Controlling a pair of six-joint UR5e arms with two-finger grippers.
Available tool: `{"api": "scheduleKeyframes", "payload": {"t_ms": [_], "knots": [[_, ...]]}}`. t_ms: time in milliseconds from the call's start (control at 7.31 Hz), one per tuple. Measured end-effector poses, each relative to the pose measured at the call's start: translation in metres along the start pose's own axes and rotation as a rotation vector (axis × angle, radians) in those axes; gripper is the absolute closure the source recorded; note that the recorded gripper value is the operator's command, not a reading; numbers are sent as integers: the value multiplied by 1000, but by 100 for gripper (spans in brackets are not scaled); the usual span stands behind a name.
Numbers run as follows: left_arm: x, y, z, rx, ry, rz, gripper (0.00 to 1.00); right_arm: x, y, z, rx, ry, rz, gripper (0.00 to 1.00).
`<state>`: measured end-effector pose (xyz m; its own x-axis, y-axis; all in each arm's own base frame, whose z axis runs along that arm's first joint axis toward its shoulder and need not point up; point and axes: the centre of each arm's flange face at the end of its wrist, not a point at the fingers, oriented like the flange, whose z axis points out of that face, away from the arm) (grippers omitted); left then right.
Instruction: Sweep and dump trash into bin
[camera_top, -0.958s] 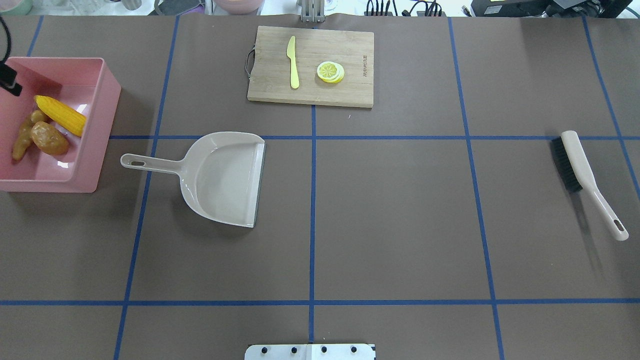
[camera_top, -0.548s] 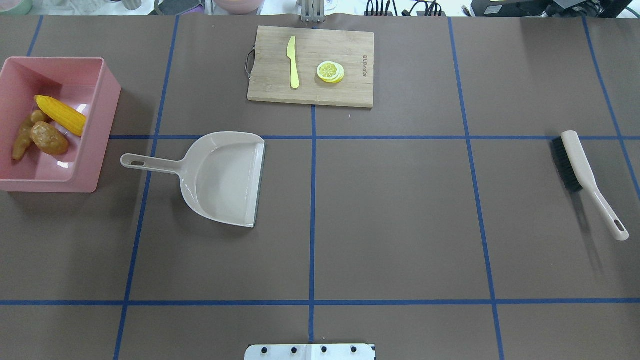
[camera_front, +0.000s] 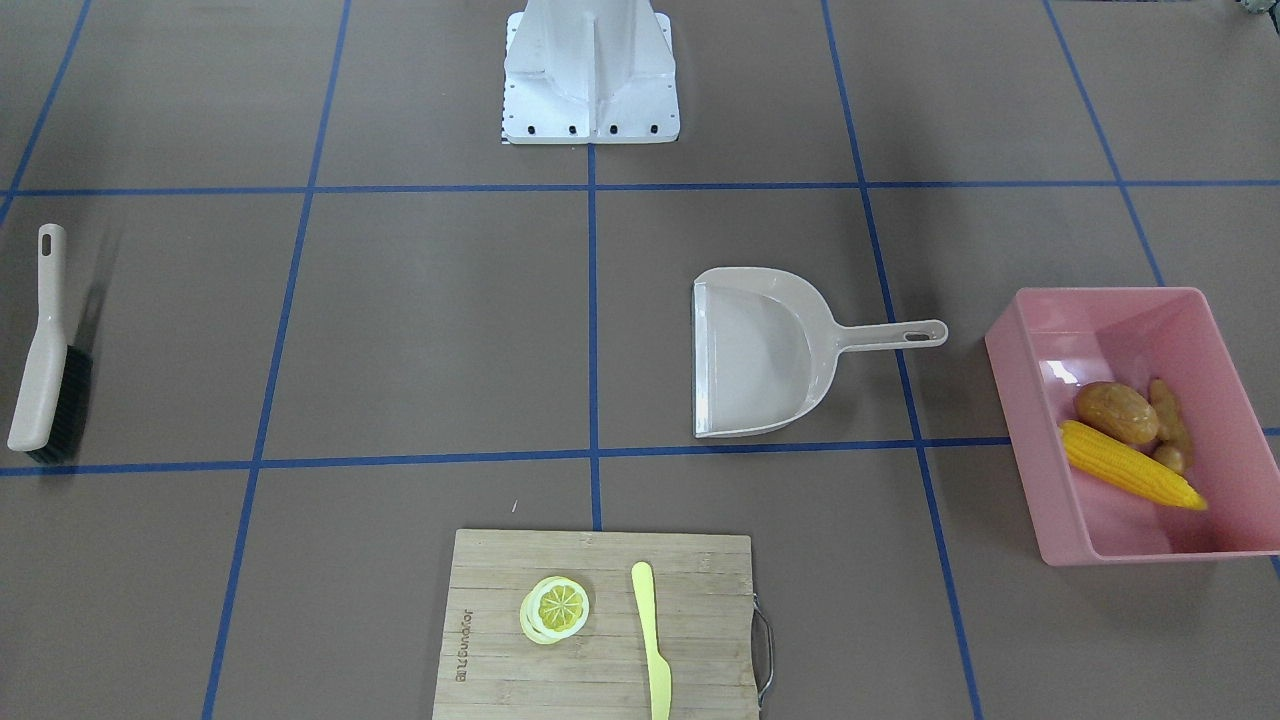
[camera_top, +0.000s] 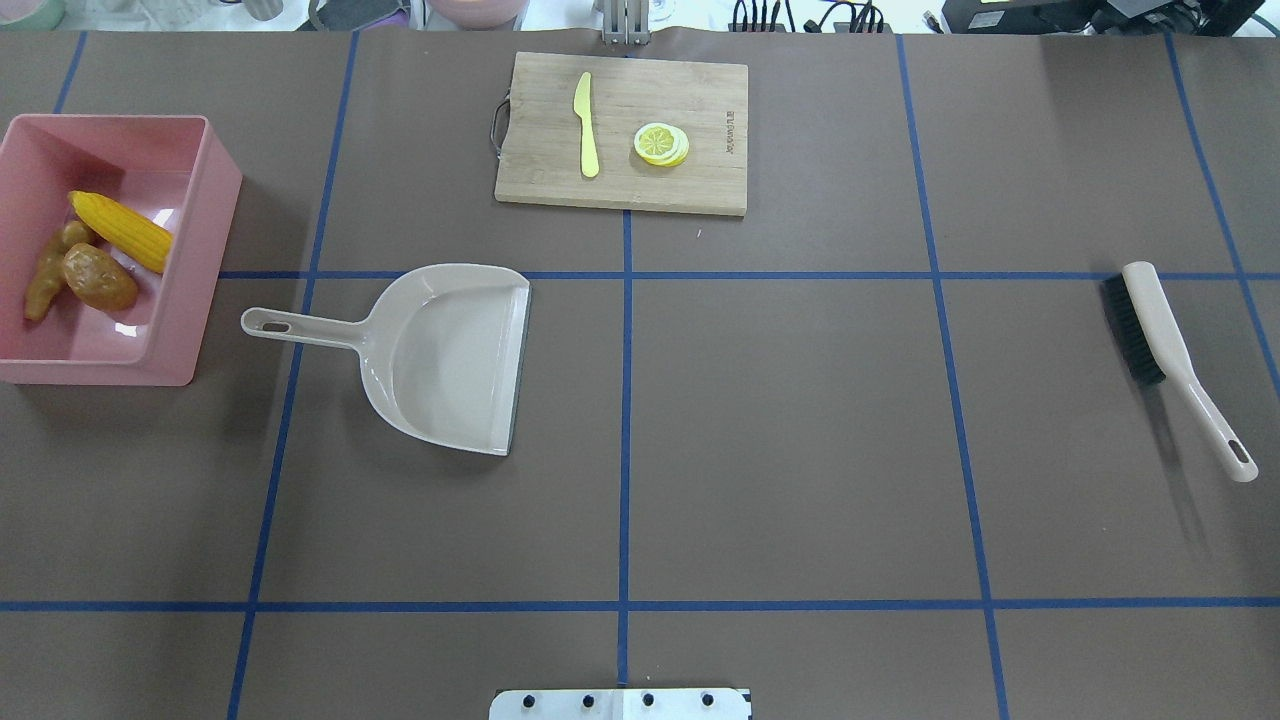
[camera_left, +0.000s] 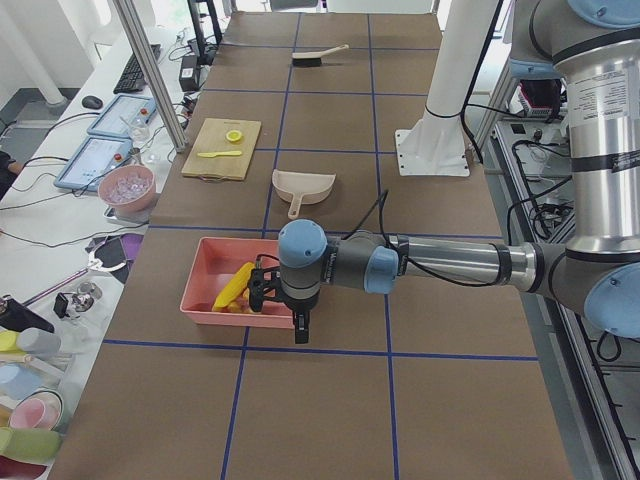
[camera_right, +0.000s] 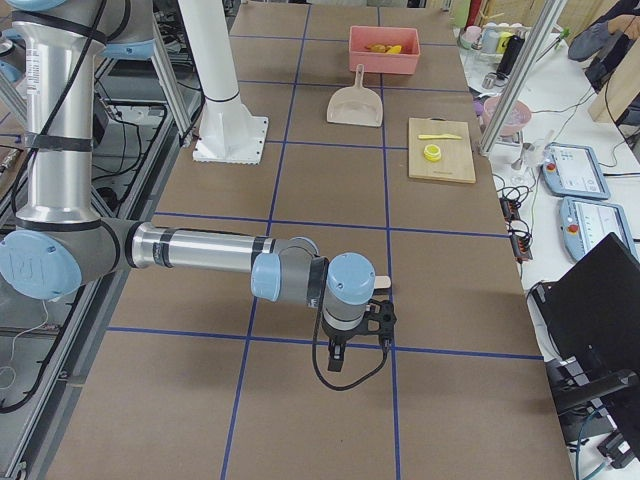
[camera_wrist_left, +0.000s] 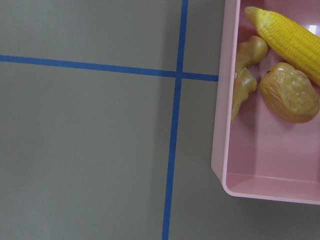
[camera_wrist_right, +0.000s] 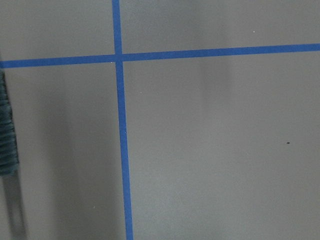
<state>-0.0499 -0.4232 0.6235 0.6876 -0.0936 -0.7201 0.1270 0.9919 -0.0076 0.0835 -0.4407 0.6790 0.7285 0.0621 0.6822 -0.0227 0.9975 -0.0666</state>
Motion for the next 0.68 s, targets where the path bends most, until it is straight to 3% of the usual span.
{"api": "scheduleKeyframes", "payload": {"t_ms": [684], "knots": [[-10, 6, 6, -19, -9, -14, 2, 0, -1, 0, 0, 0, 0, 0]]}}
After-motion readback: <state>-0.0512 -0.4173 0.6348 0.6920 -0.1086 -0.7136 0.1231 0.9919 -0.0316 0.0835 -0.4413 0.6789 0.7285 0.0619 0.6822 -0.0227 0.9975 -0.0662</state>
